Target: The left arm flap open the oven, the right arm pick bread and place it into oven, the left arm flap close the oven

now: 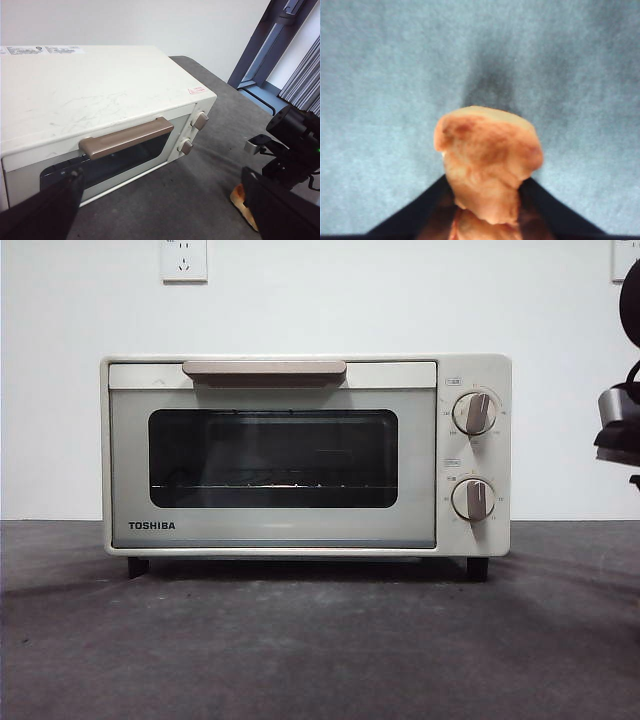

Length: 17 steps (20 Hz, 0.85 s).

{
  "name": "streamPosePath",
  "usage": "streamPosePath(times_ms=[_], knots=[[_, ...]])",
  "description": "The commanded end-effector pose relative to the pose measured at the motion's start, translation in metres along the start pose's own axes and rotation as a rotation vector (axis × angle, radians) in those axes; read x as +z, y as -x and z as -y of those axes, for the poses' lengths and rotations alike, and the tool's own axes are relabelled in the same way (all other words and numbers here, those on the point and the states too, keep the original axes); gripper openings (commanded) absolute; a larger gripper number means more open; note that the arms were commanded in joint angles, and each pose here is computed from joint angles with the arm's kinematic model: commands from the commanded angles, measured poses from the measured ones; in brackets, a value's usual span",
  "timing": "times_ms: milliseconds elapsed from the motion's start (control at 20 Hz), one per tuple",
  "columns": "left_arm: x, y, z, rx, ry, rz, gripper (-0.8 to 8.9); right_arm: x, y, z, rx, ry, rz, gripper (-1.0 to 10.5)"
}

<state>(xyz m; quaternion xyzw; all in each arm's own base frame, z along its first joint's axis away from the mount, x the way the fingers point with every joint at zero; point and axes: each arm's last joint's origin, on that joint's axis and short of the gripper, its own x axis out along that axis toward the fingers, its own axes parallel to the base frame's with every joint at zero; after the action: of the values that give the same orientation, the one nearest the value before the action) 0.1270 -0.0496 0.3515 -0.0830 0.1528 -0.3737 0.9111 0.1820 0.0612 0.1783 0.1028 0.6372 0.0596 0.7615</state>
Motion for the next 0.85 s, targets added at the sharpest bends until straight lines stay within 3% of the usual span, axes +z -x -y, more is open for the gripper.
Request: streamPosePath(times_ms=[50, 150, 300, 400, 500, 850], knots=[[0.006, 0.001, 0.002, -0.008, -0.010, 0.018, 4.95, 0.002, 0.011, -0.004, 0.018, 0.014, 0.028, 1.3], [0.005, -0.002, 0.000, -0.007, -0.003, 0.007, 4.51, 0.002, 0.029, -0.007, 0.039, 0.037, 0.049, 1.3], [0.006, -0.012, -0.005, -0.008, 0.010, -0.020, 1.64, -0.001, 0.066, -0.013, 0.107, 0.064, 0.105, 1.3], [0.010, -0.023, -0.008, -0.018, 0.011, -0.038, 0.71, -0.005, 0.090, -0.017, 0.149, 0.078, 0.156, 1.3], [0.018, -0.037, -0.011, -0.026, -0.005, -0.067, 0.15, -0.011, 0.111, -0.018, 0.176, 0.088, 0.197, 1.3], [0.040, -0.117, -0.021, -0.043, -0.188, -0.235, 0.15, -0.032, 0.151, -0.020, 0.314, 0.133, 0.293, 1.3]])
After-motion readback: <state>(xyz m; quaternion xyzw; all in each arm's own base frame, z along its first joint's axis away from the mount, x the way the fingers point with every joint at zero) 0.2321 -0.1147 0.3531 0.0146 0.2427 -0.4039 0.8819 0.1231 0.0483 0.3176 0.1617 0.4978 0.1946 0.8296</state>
